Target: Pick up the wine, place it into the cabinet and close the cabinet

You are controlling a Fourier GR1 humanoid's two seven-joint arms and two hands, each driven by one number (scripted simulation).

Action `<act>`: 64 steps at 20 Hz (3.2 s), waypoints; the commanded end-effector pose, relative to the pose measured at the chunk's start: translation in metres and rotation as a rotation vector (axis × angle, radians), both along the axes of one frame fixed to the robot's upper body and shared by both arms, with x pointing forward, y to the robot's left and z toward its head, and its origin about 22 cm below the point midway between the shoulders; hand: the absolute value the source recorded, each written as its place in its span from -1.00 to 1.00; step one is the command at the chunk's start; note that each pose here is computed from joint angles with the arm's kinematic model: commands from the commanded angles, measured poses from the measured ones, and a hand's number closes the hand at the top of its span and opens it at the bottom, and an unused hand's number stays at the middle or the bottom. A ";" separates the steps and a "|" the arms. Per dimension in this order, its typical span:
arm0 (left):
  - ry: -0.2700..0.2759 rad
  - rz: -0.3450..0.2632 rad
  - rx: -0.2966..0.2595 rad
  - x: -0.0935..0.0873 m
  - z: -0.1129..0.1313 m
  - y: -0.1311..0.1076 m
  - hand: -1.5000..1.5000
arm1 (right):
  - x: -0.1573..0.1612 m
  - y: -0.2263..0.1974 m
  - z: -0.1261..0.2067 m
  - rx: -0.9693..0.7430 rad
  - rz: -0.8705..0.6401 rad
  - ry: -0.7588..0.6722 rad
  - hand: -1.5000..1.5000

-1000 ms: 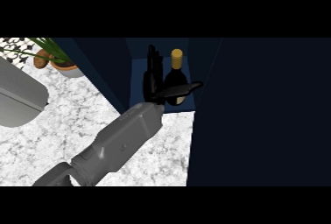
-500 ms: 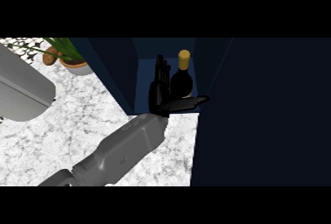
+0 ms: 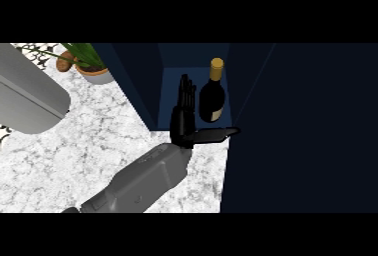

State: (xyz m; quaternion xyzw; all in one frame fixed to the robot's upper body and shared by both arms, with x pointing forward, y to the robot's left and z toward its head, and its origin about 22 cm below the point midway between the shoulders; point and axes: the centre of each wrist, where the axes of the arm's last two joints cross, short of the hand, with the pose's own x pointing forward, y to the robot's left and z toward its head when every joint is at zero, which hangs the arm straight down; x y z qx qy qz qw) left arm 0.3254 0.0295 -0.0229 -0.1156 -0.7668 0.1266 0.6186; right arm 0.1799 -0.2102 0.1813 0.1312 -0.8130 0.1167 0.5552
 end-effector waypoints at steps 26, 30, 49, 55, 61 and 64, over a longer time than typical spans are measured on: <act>-0.133 -0.307 0.006 -0.114 0.050 0.137 1.00 | -0.022 -0.019 0.008 -0.176 0.212 -0.045 1.00; -0.132 -0.296 0.010 -0.120 0.064 0.166 1.00 | -0.036 -0.008 0.016 -0.179 0.276 -0.023 1.00; -0.133 -0.126 -0.031 -0.180 0.077 0.282 -1.00 | -0.068 0.112 0.015 -0.205 0.667 0.075 1.00; -0.123 -0.113 -0.011 -0.193 0.080 0.322 -1.00 | -0.076 0.146 0.011 -0.194 0.634 0.082 1.00; -0.117 -0.104 0.016 -0.200 0.078 0.346 -1.00 | -0.064 0.160 0.018 -0.115 0.489 -0.018 1.00; -0.126 -0.136 0.005 -0.201 0.079 0.368 -1.00 | -0.058 0.167 0.015 -0.073 0.442 -0.003 1.00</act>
